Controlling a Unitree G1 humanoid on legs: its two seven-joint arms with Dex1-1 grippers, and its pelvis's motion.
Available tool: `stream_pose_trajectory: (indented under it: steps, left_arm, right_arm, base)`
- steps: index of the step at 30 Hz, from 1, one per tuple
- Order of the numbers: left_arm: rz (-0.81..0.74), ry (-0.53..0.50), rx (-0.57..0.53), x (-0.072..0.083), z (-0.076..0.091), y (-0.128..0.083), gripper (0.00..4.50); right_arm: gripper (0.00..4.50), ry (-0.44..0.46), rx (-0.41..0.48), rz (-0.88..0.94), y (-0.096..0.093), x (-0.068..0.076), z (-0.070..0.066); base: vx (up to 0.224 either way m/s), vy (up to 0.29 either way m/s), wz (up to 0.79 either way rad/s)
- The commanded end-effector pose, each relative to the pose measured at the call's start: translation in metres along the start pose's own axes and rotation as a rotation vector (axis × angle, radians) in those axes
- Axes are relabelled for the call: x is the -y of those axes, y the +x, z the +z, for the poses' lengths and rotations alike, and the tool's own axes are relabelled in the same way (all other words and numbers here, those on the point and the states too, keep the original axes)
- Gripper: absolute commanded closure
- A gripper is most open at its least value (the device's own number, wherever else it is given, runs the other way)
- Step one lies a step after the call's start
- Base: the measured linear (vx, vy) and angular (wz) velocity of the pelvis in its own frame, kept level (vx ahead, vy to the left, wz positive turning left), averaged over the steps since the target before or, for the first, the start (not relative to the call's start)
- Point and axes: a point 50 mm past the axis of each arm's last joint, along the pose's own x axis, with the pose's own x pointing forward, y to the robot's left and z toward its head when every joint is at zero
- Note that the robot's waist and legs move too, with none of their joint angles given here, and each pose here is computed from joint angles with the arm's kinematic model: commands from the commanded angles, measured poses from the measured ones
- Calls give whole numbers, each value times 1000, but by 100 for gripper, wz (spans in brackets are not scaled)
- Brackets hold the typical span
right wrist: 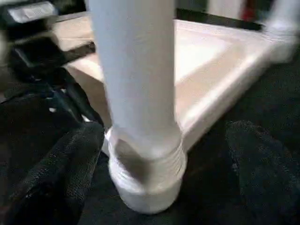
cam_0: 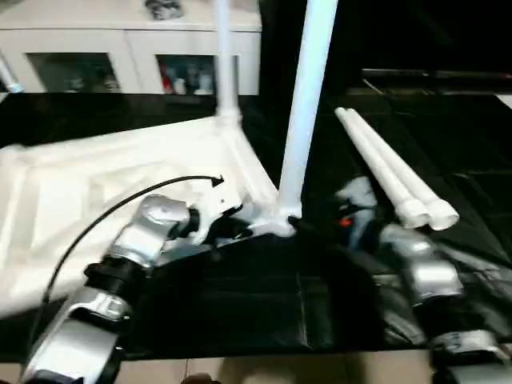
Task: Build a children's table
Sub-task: Rotate leg to tighten
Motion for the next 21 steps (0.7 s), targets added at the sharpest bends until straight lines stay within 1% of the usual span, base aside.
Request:
stream_pose_trajectory:
  steps: [1, 3, 4, 6, 10, 11, 12, 13, 14, 17, 18, 21]
  left_arm:
    - [-110, 64, 14, 5, 8, 3, 450]
    - [-140, 72, 9, 6, 6, 2, 450]
    - [-172, 78, 5, 7, 6, 2, 450]
    - [-212, 87, 0, 9, 6, 2, 450]
    - [-275, 102, -14, 13, 5, 1, 450]
    - [-277, 103, -14, 13, 5, 1, 450]
    - [-295, 112, -23, 14, 5, 0, 450]
    - [-298, 114, -25, 14, 5, 0, 450]
    - [-301, 117, -29, 14, 5, 0, 450]
    - [-314, 126, -36, 15, 4, 0, 450]
    - [-318, 128, -39, 15, 4, 0, 450]
    - [-324, 133, -47, 15, 3, -1, 450]
  right_arm:
    - [4, -71, -31, 106, -1, -2, 11]
    - [4, -78, -55, 157, -2, -3, 12]
    - [4, -86, -93, 224, -1, -6, 12]
    - [4, -101, -137, 289, 1, -9, 11]
    - [4, -115, -165, 332, 8, -11, 10]
    - [21, -116, -166, 333, 8, -11, 9]
    - [21, -121, -180, 350, 11, -12, 8]
    - [43, -122, -183, 352, 12, -12, 7]
    - [43, -125, -189, 356, 13, -12, 7]
    - [70, -116, -198, 371, 15, -12, 6]
    - [70, -112, -205, 382, 16, -12, 6]
    - [103, -101, -239, 416, 15, -13, 3]
  base:
    - [0, 0, 0]
    - [0, 0, 0]
    - [0, 0, 0]
    - [0, 0, 0]
    - [0, 0, 0]
    - [0, 0, 0]
    - [0, 0, 0]
    - [0, 0, 0]
    - [0, 0, 0]
    - [0, 0, 0]
    - [0, 0, 0]
    - [0, 0, 0]
